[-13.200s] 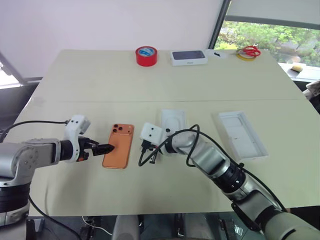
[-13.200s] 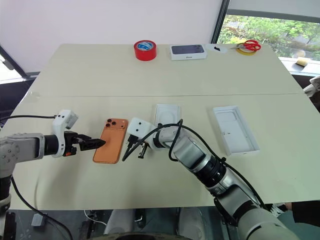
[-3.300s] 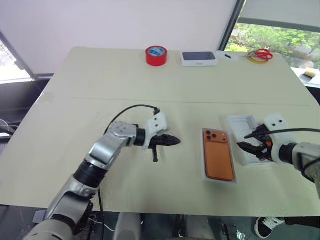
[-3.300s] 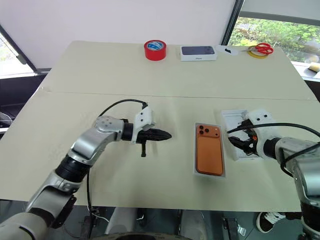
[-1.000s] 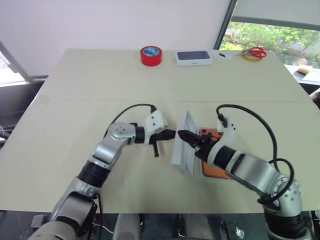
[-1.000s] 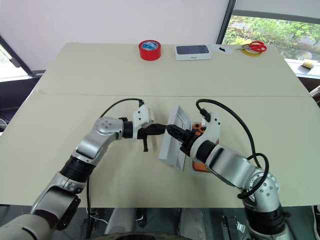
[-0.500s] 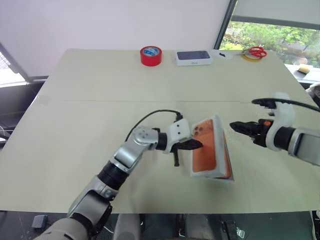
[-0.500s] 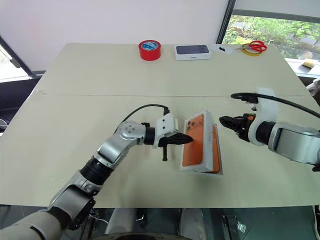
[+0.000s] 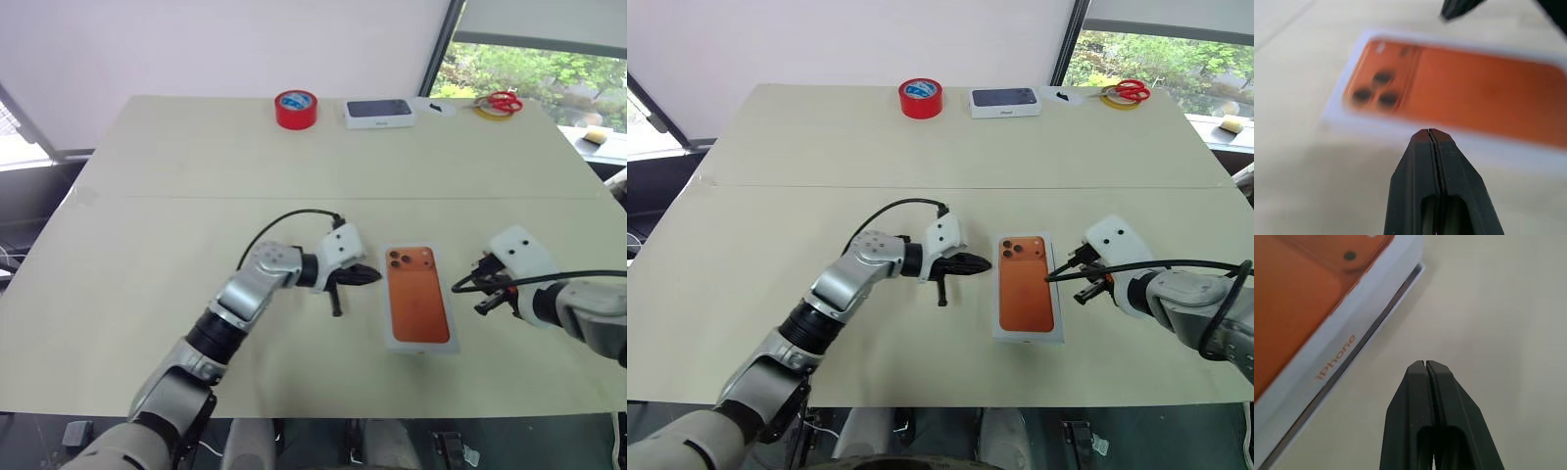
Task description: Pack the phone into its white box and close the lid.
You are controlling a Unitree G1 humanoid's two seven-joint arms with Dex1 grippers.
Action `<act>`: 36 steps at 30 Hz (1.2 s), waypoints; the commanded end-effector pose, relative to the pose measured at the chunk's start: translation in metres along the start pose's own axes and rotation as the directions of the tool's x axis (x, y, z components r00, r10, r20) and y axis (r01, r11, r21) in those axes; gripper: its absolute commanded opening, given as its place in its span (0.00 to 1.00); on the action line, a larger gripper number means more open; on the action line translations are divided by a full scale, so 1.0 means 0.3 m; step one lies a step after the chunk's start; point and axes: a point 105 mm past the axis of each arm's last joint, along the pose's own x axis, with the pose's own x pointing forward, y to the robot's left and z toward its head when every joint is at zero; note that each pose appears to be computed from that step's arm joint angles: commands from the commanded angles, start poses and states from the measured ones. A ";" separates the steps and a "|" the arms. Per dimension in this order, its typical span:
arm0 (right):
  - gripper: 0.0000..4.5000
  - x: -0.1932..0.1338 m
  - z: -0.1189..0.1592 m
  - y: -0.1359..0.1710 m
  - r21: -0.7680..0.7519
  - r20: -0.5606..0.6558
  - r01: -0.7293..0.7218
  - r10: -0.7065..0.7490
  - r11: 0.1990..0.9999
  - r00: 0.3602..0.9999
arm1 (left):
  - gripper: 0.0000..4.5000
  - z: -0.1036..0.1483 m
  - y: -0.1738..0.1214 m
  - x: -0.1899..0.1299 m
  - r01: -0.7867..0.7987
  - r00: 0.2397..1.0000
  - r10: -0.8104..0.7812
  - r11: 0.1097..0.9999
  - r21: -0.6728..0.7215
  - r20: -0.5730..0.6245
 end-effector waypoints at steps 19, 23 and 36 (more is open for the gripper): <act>0.01 0.007 -0.003 0.048 -0.064 0.016 -0.034 0.035 0.997 0.999 | 0.00 0.065 -0.099 0.134 0.118 0.993 -0.119 0.992 0.055 0.018; 0.01 0.009 -0.010 0.059 -0.066 0.011 -0.041 0.042 0.997 0.999 | 0.00 0.076 -0.101 0.131 0.120 0.992 -0.121 0.991 0.054 0.033; 0.01 0.010 -0.028 0.076 -0.060 -0.006 -0.051 0.051 0.997 0.999 | 0.00 0.100 -0.099 0.133 0.111 0.992 -0.115 0.992 0.058 0.061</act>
